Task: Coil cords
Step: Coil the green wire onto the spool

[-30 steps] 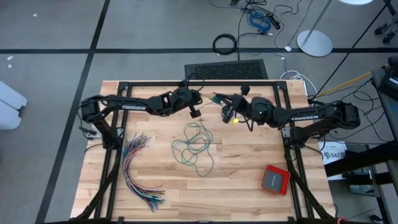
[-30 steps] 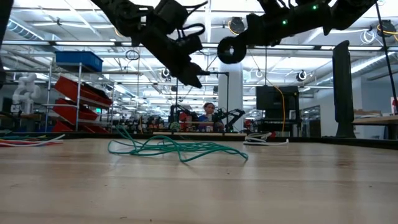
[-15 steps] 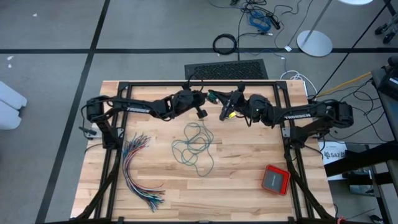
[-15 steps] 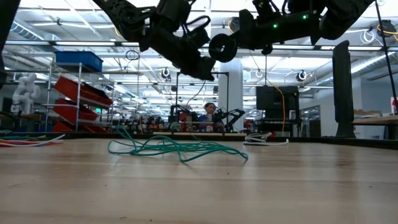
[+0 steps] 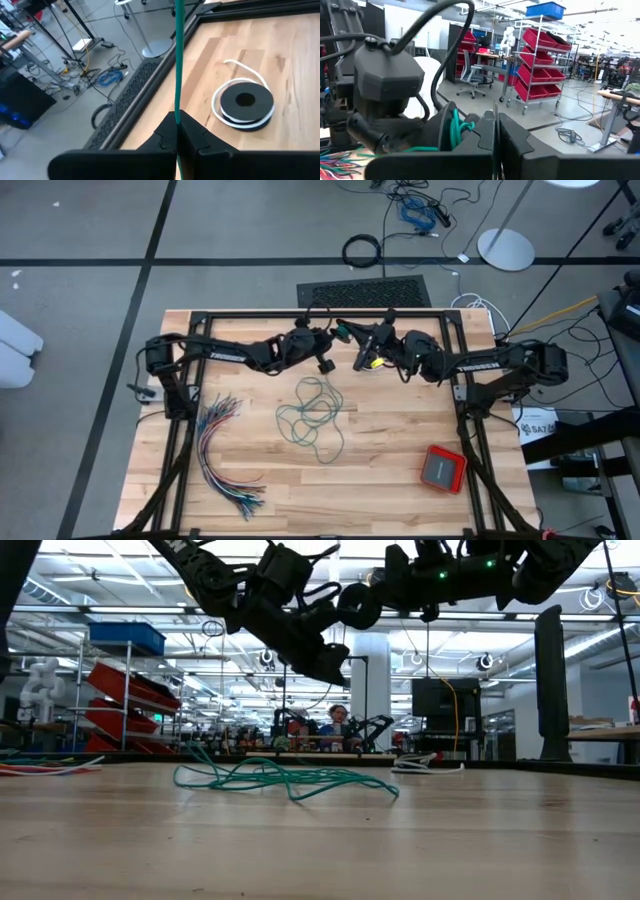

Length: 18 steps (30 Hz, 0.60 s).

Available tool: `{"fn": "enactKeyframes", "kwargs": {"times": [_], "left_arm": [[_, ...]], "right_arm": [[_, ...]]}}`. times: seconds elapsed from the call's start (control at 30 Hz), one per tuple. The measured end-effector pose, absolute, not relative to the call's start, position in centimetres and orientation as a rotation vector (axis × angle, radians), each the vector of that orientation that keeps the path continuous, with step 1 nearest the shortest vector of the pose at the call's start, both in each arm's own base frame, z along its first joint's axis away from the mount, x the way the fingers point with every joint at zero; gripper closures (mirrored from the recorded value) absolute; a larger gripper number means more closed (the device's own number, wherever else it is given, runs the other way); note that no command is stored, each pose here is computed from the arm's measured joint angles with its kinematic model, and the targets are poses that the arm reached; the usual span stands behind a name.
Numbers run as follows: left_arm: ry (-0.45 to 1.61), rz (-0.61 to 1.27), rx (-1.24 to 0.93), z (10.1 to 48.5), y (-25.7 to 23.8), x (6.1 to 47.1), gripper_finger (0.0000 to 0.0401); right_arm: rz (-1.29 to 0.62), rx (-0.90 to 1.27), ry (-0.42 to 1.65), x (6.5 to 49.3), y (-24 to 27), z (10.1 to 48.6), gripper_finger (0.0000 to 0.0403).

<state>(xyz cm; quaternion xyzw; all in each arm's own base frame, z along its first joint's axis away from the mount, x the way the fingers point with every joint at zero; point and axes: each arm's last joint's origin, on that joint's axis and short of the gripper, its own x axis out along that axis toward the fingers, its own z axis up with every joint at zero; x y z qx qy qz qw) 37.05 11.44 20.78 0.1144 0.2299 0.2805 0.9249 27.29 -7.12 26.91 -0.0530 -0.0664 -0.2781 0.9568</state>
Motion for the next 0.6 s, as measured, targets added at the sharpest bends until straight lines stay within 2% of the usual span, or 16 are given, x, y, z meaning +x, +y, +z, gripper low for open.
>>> {"fn": "enactKeyframes", "kwargs": {"times": [0.33, 0.6], "left_arm": [[0.406, 0.538, 0.201, 20.5, 10.2, 38.0, 0.0401], [0.341, 0.574, 0.185, 21.1, 10.0, 38.2, 0.0401]], "right_arm": [[-0.629, -0.124, -0.142, 27.1, -8.0, 26.9, 0.0403], [-0.638, -0.098, -0.143, 28.5, -8.9, 24.8, 0.0403]]}}
